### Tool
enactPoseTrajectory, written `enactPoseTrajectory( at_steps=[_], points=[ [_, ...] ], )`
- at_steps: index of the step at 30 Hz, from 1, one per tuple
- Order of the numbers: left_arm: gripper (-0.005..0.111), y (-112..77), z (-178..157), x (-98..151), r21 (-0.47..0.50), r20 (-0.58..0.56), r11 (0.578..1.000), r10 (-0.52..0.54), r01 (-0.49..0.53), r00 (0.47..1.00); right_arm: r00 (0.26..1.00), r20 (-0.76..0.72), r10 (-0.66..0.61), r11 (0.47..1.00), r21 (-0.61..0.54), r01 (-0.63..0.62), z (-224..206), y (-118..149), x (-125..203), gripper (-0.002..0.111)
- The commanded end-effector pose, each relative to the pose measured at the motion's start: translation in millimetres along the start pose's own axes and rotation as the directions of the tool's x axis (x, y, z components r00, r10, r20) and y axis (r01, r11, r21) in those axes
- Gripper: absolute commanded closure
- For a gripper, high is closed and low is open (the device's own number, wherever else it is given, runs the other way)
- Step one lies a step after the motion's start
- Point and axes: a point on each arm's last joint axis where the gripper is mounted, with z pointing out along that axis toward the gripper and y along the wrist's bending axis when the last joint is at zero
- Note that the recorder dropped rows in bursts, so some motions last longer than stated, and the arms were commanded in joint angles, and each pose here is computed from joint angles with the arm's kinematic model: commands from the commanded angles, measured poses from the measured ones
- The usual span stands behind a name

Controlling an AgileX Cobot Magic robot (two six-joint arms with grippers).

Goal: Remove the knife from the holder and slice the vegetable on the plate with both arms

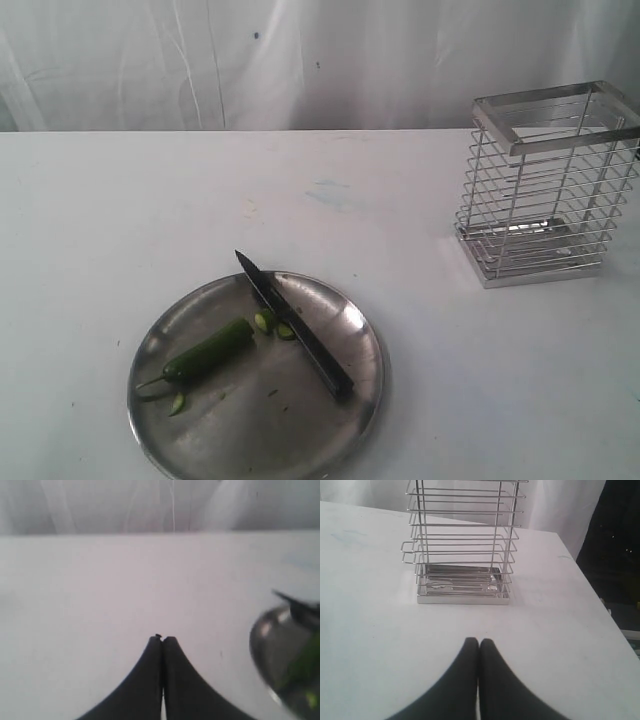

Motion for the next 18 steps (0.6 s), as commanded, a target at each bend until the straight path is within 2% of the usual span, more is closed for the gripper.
enactPoseTrajectory(
  at_steps=[1,6,18],
  points=[
    [0.107,0.6,-1.8,29.6,0.024,-0.257,0.994,0.113,-0.111,0.960,1.000,0.003,-0.007,1.000,0.006,0.007,-0.1,-0.3,0.4,0.108],
    [0.107,0.1,-1.4,27.6,0.049,-0.231,0.981,0.193,-0.187,0.954,1.000,0.005,-0.007,1.000,0.006,0.007,-0.1,-0.3,0.2,0.108],
    [0.107,-0.2,-1.2,26.9,0.056,-0.222,0.980,0.197,-0.189,0.955,1.000,0.005,-0.007,1.000,0.006,0.007,-0.1,-0.3,0.2,0.108]
  ],
)
